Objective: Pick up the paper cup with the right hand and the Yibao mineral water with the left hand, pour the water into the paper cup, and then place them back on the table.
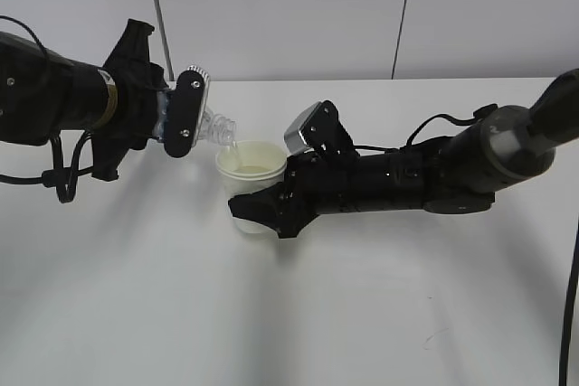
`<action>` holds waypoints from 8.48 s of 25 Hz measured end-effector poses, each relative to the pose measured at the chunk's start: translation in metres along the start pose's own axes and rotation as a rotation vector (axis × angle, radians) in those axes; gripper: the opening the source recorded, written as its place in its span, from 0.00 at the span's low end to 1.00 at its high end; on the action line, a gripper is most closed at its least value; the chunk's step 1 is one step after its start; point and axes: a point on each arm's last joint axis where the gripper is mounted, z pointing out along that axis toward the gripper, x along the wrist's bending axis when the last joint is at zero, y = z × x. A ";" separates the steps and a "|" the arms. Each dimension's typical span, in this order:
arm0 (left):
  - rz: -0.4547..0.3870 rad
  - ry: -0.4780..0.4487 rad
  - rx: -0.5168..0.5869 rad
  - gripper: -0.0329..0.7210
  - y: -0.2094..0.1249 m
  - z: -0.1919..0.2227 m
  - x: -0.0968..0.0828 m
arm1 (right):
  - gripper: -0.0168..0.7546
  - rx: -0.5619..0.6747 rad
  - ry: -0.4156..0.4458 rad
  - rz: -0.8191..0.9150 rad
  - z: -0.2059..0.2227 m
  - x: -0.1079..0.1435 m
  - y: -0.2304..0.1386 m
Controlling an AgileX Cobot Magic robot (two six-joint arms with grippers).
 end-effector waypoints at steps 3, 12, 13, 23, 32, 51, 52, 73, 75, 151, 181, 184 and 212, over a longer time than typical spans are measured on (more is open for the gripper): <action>0.002 0.001 0.000 0.49 0.000 0.000 0.000 | 0.67 0.000 0.000 0.000 0.000 0.000 0.000; -0.048 0.002 0.000 0.49 0.000 0.000 0.000 | 0.67 0.001 -0.001 0.000 0.000 0.000 0.000; -0.056 0.002 0.000 0.49 0.000 0.000 0.000 | 0.67 0.001 -0.001 0.000 0.000 0.000 0.000; -0.209 0.008 0.000 0.49 -0.001 -0.002 0.002 | 0.67 0.003 0.000 -0.001 0.000 0.000 0.000; -0.687 -0.038 -0.020 0.49 0.002 -0.002 -0.001 | 0.67 -0.006 -0.018 0.016 0.000 -0.002 0.001; -1.269 -0.115 0.073 0.49 0.002 0.023 -0.027 | 0.67 -0.025 -0.077 0.066 -0.002 -0.009 0.002; -1.297 -0.112 0.080 0.49 -0.001 0.023 -0.027 | 0.67 -0.026 -0.078 0.068 -0.002 -0.009 0.002; -1.621 -0.058 0.090 0.49 -0.063 0.049 -0.016 | 0.67 -0.066 -0.129 0.124 -0.002 -0.014 0.005; -1.625 -0.051 0.082 0.49 -0.064 0.054 -0.012 | 0.67 -0.067 -0.130 0.125 -0.002 -0.014 0.005; -1.672 -0.015 0.053 0.49 -0.059 0.125 0.000 | 0.66 -0.170 -0.813 0.221 -0.064 -0.107 -0.030; -1.671 -0.016 0.054 0.49 -0.059 0.126 -0.001 | 0.66 -0.228 -0.829 0.217 -0.057 -0.109 -0.053; -1.671 -0.016 0.054 0.49 -0.059 0.126 -0.001 | 0.69 -0.224 -0.829 0.219 -0.057 -0.109 -0.053; -1.671 -0.016 0.054 0.49 -0.059 0.126 -0.001 | 0.81 -0.158 -0.829 0.247 -0.069 -0.095 -0.053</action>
